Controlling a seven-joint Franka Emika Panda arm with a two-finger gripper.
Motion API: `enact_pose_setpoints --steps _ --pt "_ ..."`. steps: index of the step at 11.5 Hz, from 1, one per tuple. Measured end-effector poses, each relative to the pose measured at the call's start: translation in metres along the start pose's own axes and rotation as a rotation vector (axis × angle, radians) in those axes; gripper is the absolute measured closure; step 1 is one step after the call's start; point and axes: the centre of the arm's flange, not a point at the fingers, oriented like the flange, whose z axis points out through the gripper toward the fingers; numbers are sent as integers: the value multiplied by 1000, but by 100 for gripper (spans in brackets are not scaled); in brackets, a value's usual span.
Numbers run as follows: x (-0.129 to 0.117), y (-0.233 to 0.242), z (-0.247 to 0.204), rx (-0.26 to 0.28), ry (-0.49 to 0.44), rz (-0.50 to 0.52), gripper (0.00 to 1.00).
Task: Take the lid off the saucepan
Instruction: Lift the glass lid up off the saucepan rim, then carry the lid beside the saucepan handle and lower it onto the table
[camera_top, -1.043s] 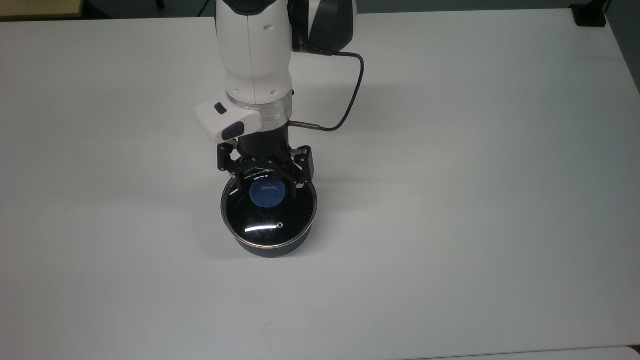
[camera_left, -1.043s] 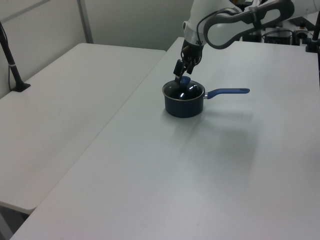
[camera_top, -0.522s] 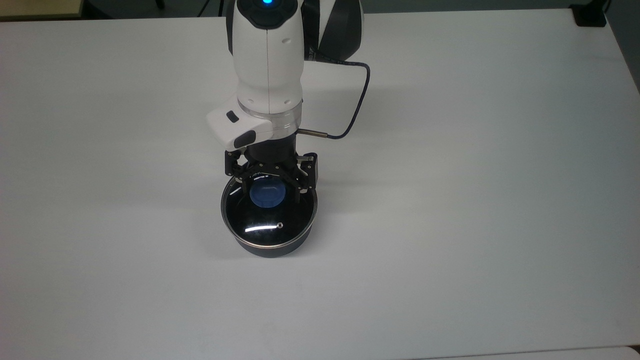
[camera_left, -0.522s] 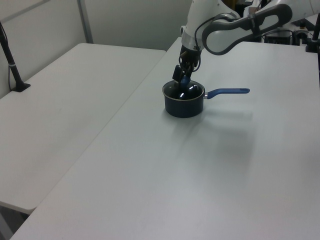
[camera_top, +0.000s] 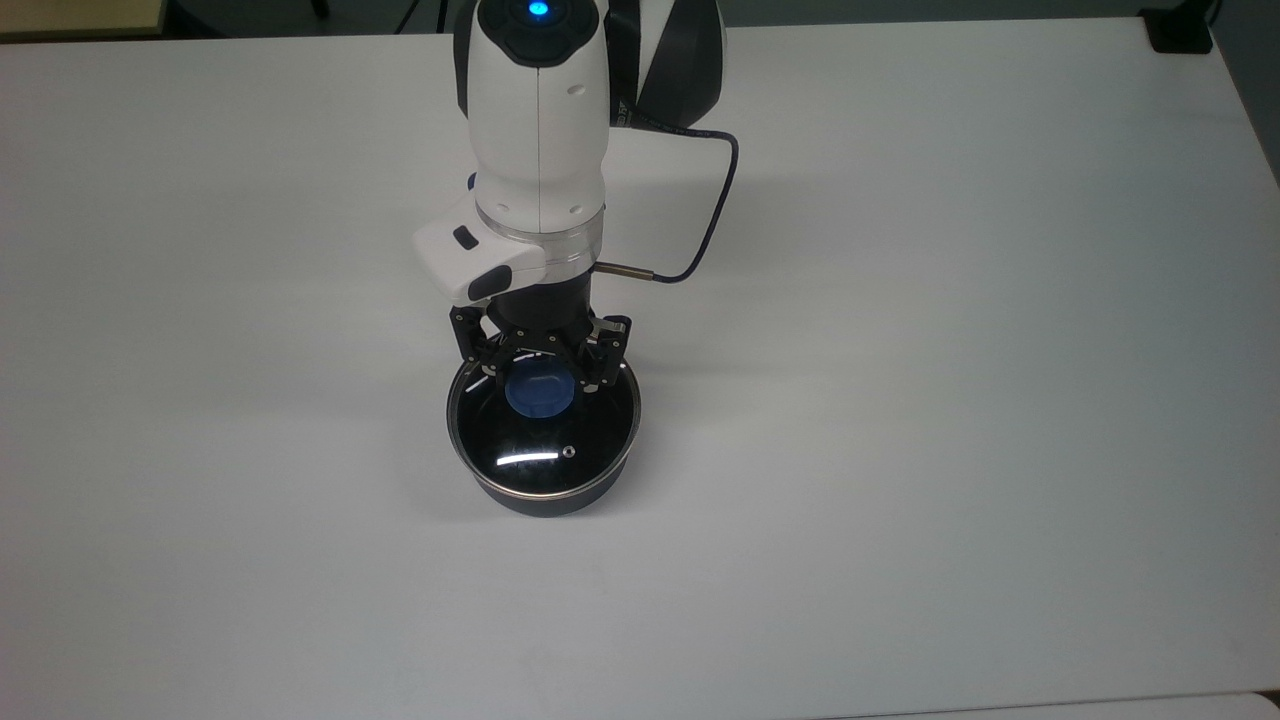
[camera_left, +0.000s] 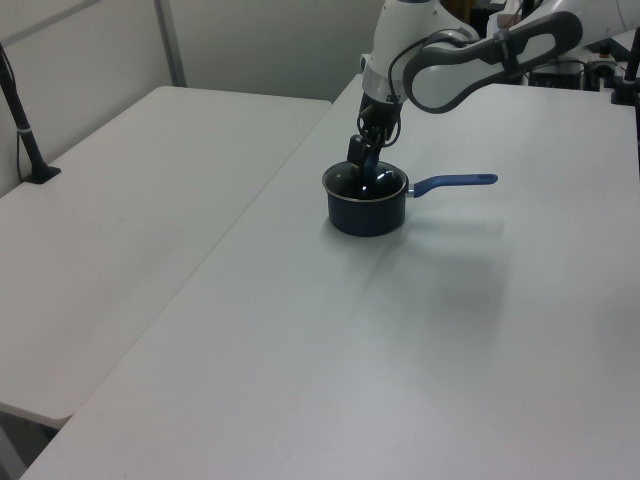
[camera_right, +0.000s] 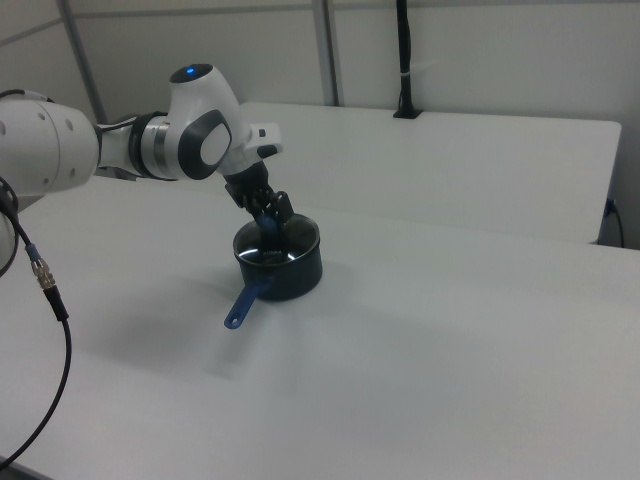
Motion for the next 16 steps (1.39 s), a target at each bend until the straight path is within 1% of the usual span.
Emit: enact_pose_setpoints --steps 2,3,4,5,6,8,9,11,12,14,15,16 --pt "5 3 -9 3 18 6 33" --pt "10 11 -23 5 36 16 33" --pt "11 26 -37 -2 22 2 33" --pt "6 50 -53 -16 -46 -60 33" --pt "-1 86 -72 -23 -120 -127 33" --pt "-26 170 -102 -5 -235 -231 33" --pt "-44 208 -103 9 -268 -259 33" --pt "-86 265 -86 47 -337 -308 33" --pt "-104 277 -71 59 -353 -314 33" --pt "-136 272 -25 63 -349 -326 33" --pt "-147 264 -8 60 -342 -324 33" --pt "-151 253 1 55 -334 -315 33"
